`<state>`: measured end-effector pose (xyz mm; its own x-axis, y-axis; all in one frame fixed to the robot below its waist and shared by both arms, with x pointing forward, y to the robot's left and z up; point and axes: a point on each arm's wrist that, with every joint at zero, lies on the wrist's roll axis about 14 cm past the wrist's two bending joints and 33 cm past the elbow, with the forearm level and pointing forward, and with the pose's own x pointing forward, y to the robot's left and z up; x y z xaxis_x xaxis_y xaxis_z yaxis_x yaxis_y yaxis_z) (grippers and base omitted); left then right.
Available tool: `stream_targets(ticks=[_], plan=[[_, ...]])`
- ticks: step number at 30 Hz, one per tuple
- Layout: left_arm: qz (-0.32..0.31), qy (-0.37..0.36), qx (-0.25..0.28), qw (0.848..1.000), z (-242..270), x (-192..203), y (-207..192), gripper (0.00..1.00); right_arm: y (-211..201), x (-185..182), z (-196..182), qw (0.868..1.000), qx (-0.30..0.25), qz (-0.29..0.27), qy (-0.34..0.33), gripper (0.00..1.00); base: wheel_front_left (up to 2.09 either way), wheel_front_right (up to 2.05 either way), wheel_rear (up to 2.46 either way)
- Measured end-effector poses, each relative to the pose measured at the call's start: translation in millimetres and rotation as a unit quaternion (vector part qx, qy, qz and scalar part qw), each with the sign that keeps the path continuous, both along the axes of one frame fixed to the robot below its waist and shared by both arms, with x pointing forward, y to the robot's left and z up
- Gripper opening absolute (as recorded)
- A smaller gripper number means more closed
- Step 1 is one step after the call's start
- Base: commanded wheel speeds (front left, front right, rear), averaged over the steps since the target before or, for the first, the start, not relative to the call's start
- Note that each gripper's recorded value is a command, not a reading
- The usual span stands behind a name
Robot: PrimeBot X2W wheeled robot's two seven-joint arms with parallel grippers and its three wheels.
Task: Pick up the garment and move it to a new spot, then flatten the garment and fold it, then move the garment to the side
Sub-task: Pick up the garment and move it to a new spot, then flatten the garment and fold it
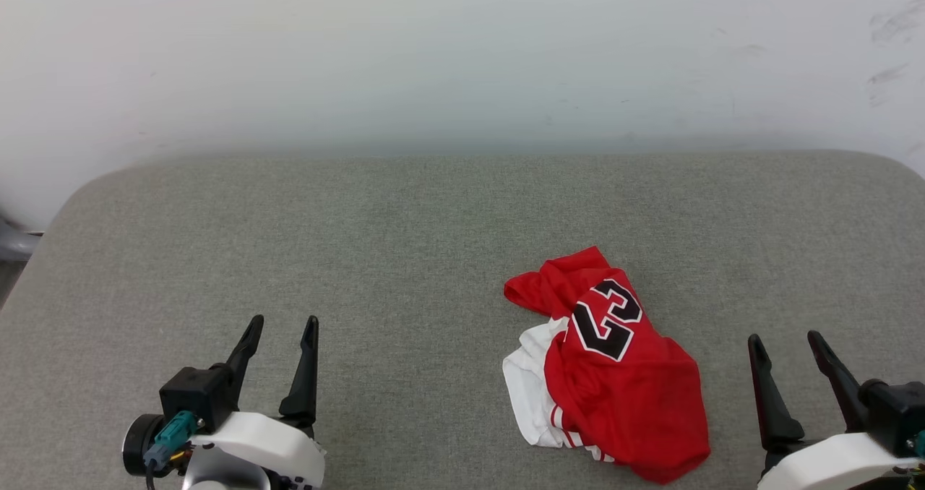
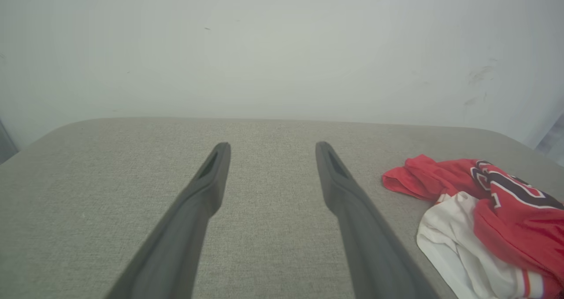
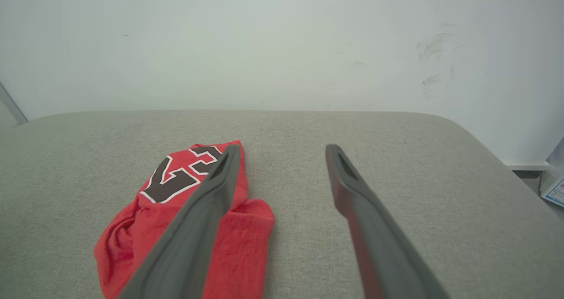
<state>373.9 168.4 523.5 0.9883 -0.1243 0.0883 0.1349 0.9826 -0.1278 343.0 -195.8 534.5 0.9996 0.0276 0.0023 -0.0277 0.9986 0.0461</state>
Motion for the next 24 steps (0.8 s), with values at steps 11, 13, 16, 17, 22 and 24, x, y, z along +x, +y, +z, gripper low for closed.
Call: stream_targets(ticks=[11, 13, 16, 17, 22, 24], plan=[[0.004, 0.007, -0.003, 1.000, -4.3, 0.6, 2.7, 1.00, 74.8, 1.7, -36.0, 0.984, -0.010, 0.121, 0.128, 1.00, 0.00, 0.00, 0.00], [0.006, 0.007, -0.005, 1.000, -4.1, 0.5, 3.4, 1.00, 90.5, 2.4, -41.1, 0.974, -0.032, 0.160, 0.159, 1.00, 0.00, 0.00, 0.00], [0.010, 0.004, -0.009, 1.000, -1.9, 0.5, 4.9, 1.00, 108.9, -3.0, -55.4, 0.950, -0.067, 0.214, 0.216, 1.00, 0.00, 0.00, 0.00], [0.012, 0.003, -0.011, 1.000, -1.8, 0.2, 5.6, 1.00, 112.1, -4.5, -60.2, 0.942, -0.078, 0.226, 0.234, 1.00, 0.00, 0.00, 0.00], [0.024, 0.004, -0.015, 1.000, -3.1, -1.4, 11.8, 1.00, 116.4, -10.5, -86.8, 0.898, -0.139, 0.268, 0.321, 1.00, 0.00, 0.00, 0.00], [0.032, 0.006, -0.017, 0.999, -4.6, -1.6, 16.1, 1.00, 111.6, -10.7, -97.7, 0.883, -0.161, 0.270, 0.348, 1.00, 0.00, 0.00, 0.00]])
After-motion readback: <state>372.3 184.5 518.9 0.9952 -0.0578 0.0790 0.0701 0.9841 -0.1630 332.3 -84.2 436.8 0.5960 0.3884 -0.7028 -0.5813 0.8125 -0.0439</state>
